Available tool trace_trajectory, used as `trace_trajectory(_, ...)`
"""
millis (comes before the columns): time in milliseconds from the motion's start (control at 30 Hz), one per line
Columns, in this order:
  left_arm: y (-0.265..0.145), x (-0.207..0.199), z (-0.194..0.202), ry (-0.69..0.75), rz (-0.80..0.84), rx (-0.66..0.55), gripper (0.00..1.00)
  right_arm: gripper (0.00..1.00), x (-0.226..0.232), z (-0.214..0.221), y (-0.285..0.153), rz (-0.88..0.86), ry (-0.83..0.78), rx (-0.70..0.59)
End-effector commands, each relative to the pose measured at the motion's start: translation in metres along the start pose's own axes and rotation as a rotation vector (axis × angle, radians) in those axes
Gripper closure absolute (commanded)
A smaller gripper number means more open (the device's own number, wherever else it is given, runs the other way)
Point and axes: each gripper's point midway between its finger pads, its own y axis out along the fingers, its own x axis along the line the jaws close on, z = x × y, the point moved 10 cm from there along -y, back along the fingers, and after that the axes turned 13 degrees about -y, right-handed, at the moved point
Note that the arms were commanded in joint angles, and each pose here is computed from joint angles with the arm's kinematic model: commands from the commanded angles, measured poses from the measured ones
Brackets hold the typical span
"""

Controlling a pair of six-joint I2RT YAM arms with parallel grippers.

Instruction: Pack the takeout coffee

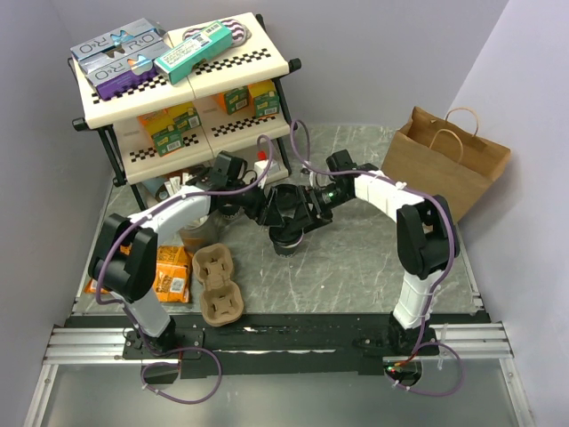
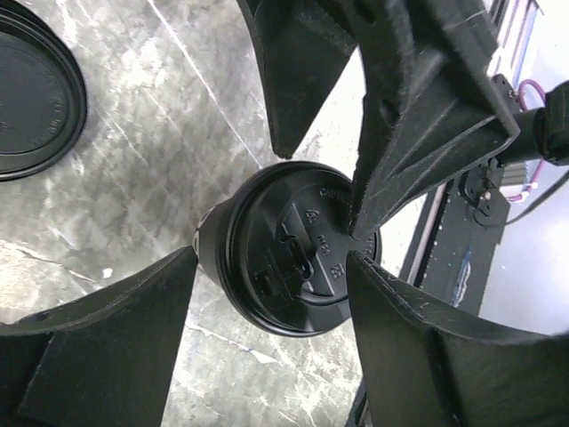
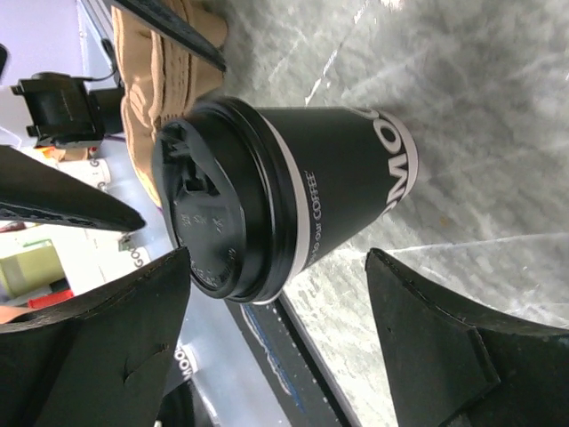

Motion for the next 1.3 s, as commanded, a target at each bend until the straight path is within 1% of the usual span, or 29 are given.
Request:
trace_trajectory(0, 0.005, -0.004, 0.001, -0.003, 0.064, 0.014, 0.27, 0.15, 0.014, 0.005, -0.010, -0.003, 0.002, -0.009)
trace_trajectory(467, 0.014, -0.010, 0.002, 0.001, 0.098, 0.037, 0.28, 0.16, 0.014, 0.009, -0.007, -0.039, 0.041, -0.010)
trace_trajectory(833, 0.019, -0.010, 0.000, 0.004, 0.074, 0.034, 0.28, 0.18, 0.016, 0.008, -0.002, -0.160, 0.093, -0.036)
trace_trajectory(1000, 0.018, -0.010, -0.002, 0.017, 0.066, 0.029, 0.28, 0.19, 0.015, 0.010, -0.002, -0.150, 0.088, -0.028)
trace_trajectory(1267, 0.013, -0.013, -0.009, 0.051, 0.033, 0.012, 0.25, 0.22, 0.012, 0.015, -0.003, -0.071, 0.073, 0.013)
